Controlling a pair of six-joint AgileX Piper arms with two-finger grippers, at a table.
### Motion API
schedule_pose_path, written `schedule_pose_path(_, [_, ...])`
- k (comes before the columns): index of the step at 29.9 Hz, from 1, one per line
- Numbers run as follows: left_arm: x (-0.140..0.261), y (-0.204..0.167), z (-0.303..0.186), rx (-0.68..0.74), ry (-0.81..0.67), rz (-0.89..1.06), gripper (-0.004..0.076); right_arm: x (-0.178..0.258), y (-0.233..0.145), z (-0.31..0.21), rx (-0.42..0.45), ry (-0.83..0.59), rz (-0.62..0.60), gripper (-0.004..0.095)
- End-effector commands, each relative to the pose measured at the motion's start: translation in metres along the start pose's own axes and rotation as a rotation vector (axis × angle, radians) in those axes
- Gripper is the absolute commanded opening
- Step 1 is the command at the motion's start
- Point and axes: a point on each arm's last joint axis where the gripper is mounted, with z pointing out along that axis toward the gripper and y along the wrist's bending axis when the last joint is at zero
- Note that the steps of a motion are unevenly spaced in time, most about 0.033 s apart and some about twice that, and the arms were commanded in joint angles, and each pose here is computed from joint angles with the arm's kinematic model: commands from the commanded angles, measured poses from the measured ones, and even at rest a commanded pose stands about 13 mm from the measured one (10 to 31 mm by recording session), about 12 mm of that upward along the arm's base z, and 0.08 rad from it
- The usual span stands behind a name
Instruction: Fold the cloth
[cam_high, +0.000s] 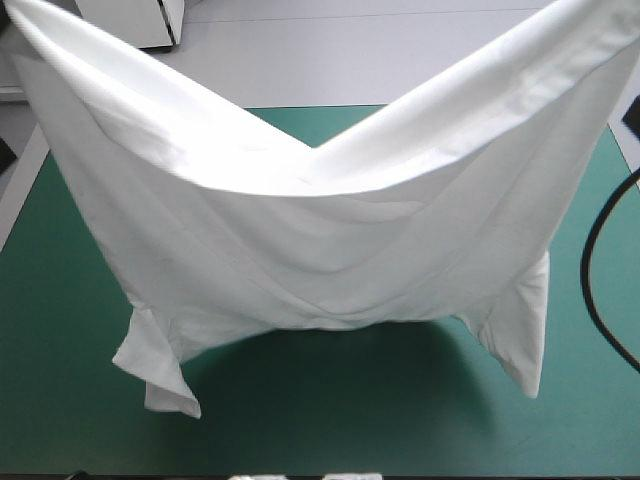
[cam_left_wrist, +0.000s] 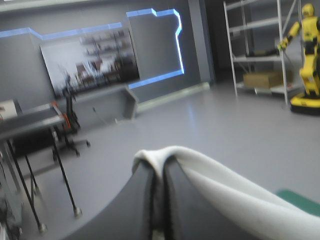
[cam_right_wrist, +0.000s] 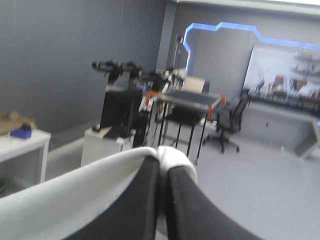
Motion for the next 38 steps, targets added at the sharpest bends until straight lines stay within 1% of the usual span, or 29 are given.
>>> schedule_pose_path(1, [-0.031, 0.006, -0.006, -0.067, -0.307, 0.034, -0.0009, -0.023, -0.006, 0.0, 0.064, -0.245, -0.024, -0.0009])
schedule_pose_path(9, [-0.034, 0.01, 0.021, -0.104, -0.41, 0.062, -0.0009, -0.021, -0.017, 0.031, 0.106, -0.342, -0.052, -0.0013])
schedule_pose_path(13, [-0.031, 0.015, 0.049, -0.157, -0.485, 0.105, -0.0009, -0.013, -0.027, 0.061, 0.141, -0.413, -0.047, -0.0013])
schedule_pose_path(15, [-0.027, 0.017, 0.069, -0.183, -0.519, 0.131, -0.0009, -0.008, -0.033, 0.077, 0.171, -0.454, -0.065, -0.0013])
schedule_pose_path(18, [-0.016, 0.022, 0.104, -0.258, -0.577, 0.195, -0.0009, 0.006, -0.042, 0.108, 0.212, -0.493, -0.095, -0.0013])
schedule_pose_path(21, [0.003, 0.023, 0.146, -0.3, -0.62, 0.248, -0.0009, 0.027, -0.053, 0.14, 0.252, -0.512, -0.112, -0.0013])
schedule_pose_path(24, [0.031, 0.032, 0.189, -0.347, -0.668, 0.284, -0.0009, 0.049, -0.067, 0.171, 0.303, -0.546, -0.133, -0.0013])
schedule_pose_path(28, [0.058, 0.058, 0.221, -0.404, -0.803, 0.196, -0.0009, 0.08, -0.087, 0.208, 0.352, -0.579, -0.152, -0.0013])
schedule_pose_path(29, [0.061, 0.064, 0.223, -0.411, -0.849, 0.17, -0.0009, 0.084, -0.091, 0.215, 0.367, -0.614, -0.158, -0.0013])
schedule_pose_path(31, [0.066, 0.076, 0.225, -0.411, -0.895, 0.119, -0.0009, 0.088, -0.095, 0.222, 0.384, -0.689, -0.167, -0.0013])
schedule_pose_path(32, [0.07, 0.084, 0.226, -0.417, -0.894, 0.111, -0.0009, 0.092, -0.098, 0.226, 0.388, -0.7, -0.173, -0.0013])
schedule_pose_path(34, [0.08, 0.097, 0.231, -0.409, -0.865, 0.064, -0.0009, 0.102, -0.101, 0.235, 0.376, -0.672, -0.174, -0.0013])
schedule_pose_path(36, [0.091, 0.106, 0.238, -0.4, -0.815, 0.019, -0.0009, 0.118, -0.103, 0.248, 0.358, -0.604, -0.174, -0.0013])
schedule_pose_path(38, [0.109, 0.113, 0.252, -0.395, -0.71, -0.017, -0.0009, 0.138, -0.105, 0.263, 0.343, -0.52, -0.179, -0.0013])
